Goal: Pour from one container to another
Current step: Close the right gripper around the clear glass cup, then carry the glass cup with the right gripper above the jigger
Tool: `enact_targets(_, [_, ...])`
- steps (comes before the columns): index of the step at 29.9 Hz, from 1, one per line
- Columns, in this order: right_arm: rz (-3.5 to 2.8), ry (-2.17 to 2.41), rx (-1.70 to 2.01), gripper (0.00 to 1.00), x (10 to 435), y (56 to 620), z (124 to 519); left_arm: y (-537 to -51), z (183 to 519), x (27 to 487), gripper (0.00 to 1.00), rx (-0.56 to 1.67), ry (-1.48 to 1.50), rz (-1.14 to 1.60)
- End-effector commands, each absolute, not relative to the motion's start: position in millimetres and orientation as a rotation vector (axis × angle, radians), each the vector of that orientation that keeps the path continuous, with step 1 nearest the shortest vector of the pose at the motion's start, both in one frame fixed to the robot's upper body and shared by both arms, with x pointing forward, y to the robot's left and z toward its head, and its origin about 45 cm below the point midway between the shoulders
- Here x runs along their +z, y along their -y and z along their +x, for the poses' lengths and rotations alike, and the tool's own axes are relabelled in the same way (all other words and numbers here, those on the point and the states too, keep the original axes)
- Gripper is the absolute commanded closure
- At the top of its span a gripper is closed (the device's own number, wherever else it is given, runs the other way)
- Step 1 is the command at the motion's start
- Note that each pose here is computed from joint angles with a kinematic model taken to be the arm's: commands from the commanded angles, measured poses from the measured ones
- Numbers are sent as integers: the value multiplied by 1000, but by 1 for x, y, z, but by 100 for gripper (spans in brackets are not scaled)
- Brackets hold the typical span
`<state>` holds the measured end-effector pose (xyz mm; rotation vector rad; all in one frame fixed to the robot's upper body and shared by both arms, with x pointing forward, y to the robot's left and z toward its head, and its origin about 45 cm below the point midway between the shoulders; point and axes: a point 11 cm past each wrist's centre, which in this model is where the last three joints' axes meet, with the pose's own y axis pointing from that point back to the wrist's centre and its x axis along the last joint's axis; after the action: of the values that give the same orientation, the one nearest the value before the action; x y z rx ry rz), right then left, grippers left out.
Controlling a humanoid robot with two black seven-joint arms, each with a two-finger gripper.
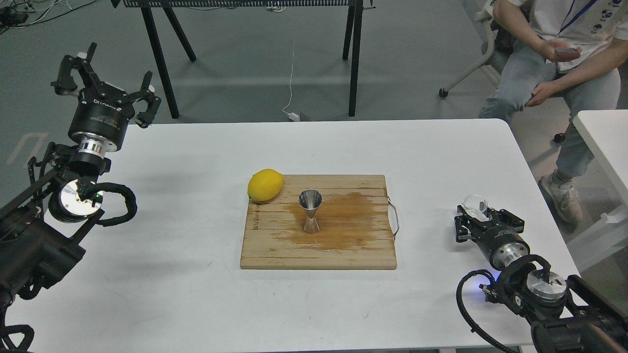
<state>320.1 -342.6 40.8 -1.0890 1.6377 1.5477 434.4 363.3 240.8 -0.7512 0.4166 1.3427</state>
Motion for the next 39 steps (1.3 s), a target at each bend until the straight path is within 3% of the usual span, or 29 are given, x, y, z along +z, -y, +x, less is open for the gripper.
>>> enact_targets(1, [-1121,-1598,1564,61,43,336,319,-364,434,241,0,1344,-416,-752])
enact_targets(23, [-1642,-1428,1558,63,169,234,347,-370,434,245,0,1352,-397,-756])
enact_targets(39, [-2192,-1466,1385,64,191,124,352,-376,433,247,0,1359,-384,-749])
